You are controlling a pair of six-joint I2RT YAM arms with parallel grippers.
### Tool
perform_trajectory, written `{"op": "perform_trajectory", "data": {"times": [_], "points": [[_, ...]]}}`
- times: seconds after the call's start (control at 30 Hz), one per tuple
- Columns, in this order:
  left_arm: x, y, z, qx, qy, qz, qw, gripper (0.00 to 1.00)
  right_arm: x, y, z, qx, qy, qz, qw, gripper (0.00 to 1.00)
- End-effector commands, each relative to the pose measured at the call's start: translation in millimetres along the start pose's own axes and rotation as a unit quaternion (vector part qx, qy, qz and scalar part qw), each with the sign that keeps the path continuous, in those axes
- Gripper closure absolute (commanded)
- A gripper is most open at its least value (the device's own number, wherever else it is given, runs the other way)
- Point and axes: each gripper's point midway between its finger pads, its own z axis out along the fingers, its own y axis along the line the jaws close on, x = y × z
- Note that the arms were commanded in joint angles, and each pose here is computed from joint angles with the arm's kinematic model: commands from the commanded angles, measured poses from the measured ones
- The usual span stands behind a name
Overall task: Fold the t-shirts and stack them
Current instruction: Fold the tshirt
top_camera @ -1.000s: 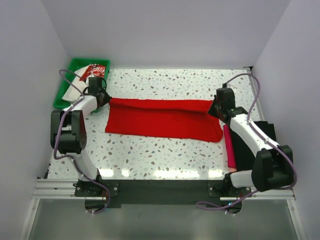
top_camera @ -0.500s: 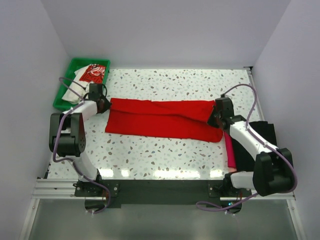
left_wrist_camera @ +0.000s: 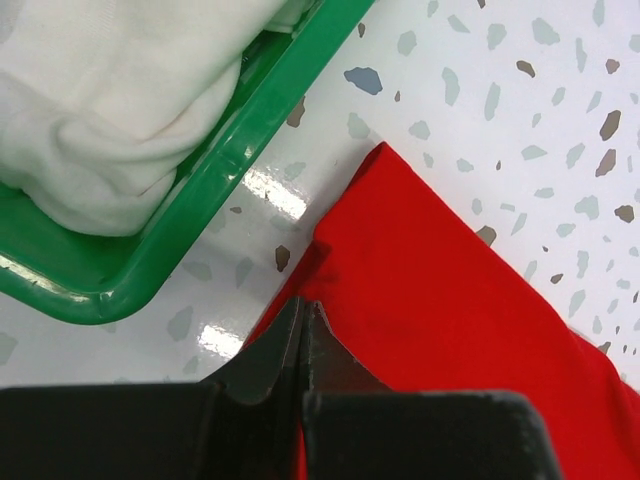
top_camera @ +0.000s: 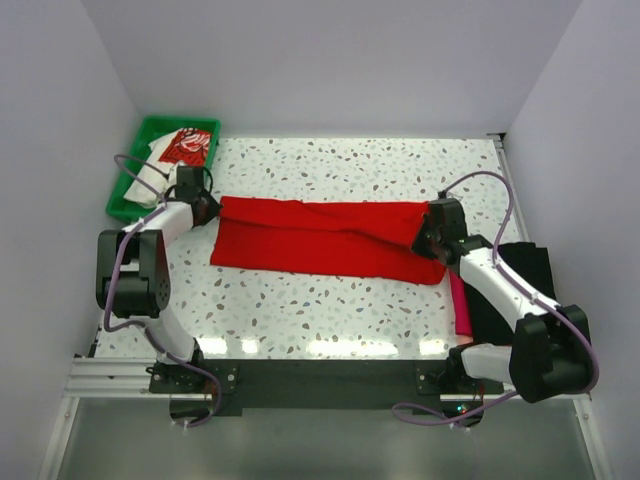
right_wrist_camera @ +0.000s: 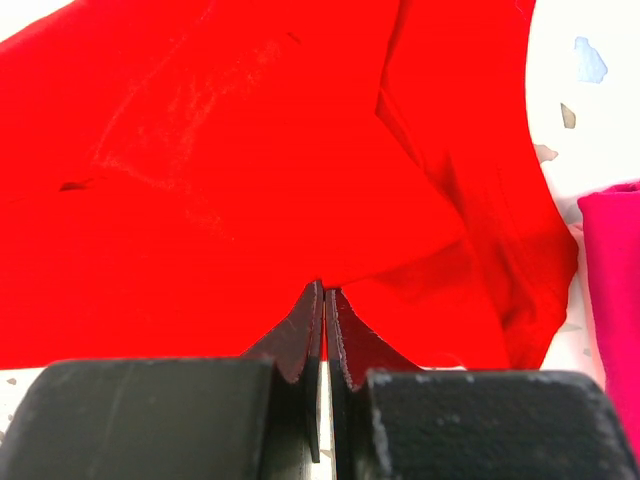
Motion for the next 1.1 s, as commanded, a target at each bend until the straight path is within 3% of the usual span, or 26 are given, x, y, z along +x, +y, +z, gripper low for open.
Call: {"op": "perform_trajectory", "data": {"times": [0.0,0.23,0.33,0.37,0.4,0.47,0.57,0.87,1.07], "points": [[-25.1,-8.5,-14.5,0.009,-0.037,-0.012,0.999,1.0,-16.4,15.8,-10.0,-0.024,-0.024,0.006,0.999,1.0],[-12.9,-4.6,-8.8,0.004,-0.014,-0.013,1.0,0.98,7.7,8.0,1.4,-0.023,0.001,0.004,1.0,1.0],[-13.8,-7.2,-12.9,0.011,-0.014,-0.014,1.0,0.82,18.3,9.2,1.1,-0.04,0.014,-0.001,0.999,0.82],[-13.9,-7.0,-14.0,0.011,-0.014,-0.014,1.0,0.77,22.3,9.5,0.1,-0.046,0.019,-0.007,0.999,0.67],[-16.5,-8.2,-16.5,0.016,-0.016,-0.017,1.0,0.65,22.0,11.2,-1.8,-0.053,0.018,-0.009,0.998,0.62],[-21.5,-14.8,-24.3,0.03,-0.02,-0.015,0.999,0.55,15.4,16.9,-8.8,-0.065,0.01,-0.016,0.998,0.49],[-22.3,-22.0,-36.2,0.052,-0.019,-0.012,0.998,0.45,-6.5,27.8,-14.2,-0.072,-0.013,-0.016,0.997,0.43],[-9.3,-45.8,-75.6,0.142,0.003,0.028,0.989,0.42,-80.7,71.0,48.0,-0.067,-0.065,-0.055,0.994,0.47],[10.7,-67.7,-107.3,0.209,0.029,0.083,0.974,0.41,-89.3,80.9,98.9,-0.054,-0.051,-0.088,0.993,0.49]]}}
